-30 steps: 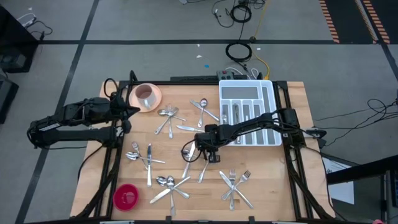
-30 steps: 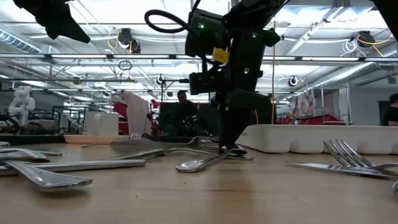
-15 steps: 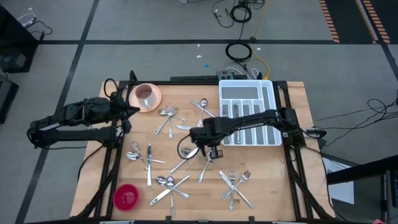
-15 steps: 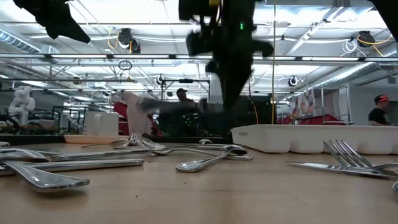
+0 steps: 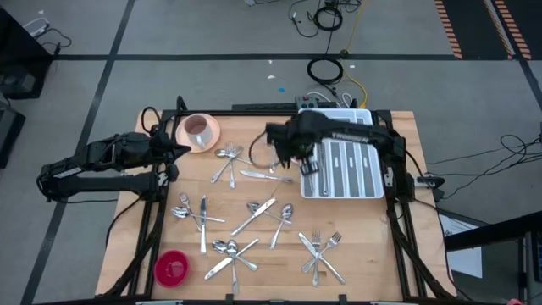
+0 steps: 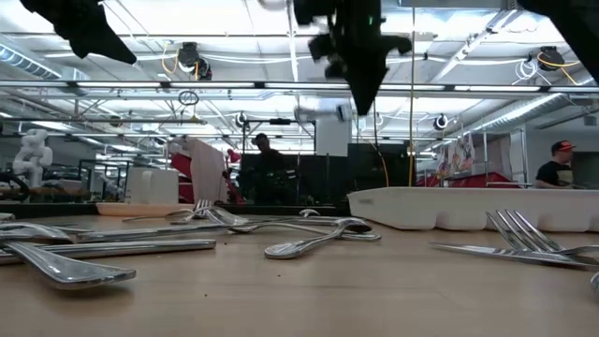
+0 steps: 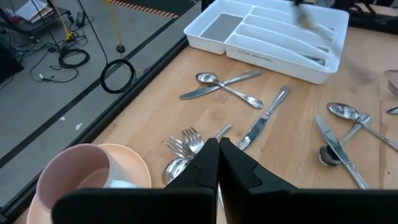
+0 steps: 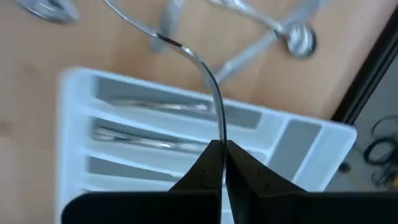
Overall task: Sort silverware
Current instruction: Put the silver fork into the white silverware tray
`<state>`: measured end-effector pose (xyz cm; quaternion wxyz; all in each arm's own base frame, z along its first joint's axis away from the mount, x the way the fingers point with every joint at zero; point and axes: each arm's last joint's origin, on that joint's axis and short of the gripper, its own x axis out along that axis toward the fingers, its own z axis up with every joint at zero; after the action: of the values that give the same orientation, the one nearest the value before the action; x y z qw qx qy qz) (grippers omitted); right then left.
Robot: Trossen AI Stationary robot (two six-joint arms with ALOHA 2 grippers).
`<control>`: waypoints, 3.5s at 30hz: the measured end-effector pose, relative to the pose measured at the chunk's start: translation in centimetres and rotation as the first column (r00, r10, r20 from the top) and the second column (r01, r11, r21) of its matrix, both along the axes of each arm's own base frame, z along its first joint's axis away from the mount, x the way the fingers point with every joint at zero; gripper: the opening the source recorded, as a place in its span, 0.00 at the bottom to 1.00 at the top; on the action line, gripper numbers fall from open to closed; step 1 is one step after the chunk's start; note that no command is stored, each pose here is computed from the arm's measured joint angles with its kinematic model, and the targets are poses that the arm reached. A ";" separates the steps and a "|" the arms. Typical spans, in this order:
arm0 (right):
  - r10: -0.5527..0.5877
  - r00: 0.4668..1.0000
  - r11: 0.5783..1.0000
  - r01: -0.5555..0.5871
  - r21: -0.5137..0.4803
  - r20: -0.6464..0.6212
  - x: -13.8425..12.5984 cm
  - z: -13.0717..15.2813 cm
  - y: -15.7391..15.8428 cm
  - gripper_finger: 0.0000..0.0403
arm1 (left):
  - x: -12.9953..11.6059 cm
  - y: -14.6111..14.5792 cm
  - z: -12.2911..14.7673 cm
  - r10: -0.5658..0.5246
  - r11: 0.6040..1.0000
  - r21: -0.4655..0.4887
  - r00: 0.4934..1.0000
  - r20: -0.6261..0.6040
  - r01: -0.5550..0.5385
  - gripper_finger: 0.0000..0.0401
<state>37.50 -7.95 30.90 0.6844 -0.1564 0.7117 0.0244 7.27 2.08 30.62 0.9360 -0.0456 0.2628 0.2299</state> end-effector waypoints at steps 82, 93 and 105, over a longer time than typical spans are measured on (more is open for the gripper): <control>0.454 0.851 0.889 -0.414 0.195 -0.264 1.5 -8.5 -8.3 0.00 | -0.3 0.3 -0.2 0.132 0.991 -0.003 0.991 -0.012 -0.132 0.02; 0.398 0.882 0.915 -0.362 0.176 -0.252 0.6 -7.7 -9.6 0.00 | -0.3 0.3 -0.2 0.146 0.989 0.007 0.989 -0.010 -0.146 0.02; 0.426 0.863 0.892 -0.352 0.282 -0.271 -0.3 -9.9 -9.7 0.00 | -0.3 0.3 -0.2 0.154 0.988 0.012 0.988 -0.010 -0.154 0.02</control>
<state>37.18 -17.69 21.01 0.5510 -0.2136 0.7609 0.2680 6.97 2.41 30.42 0.9141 -0.0591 0.2625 0.3032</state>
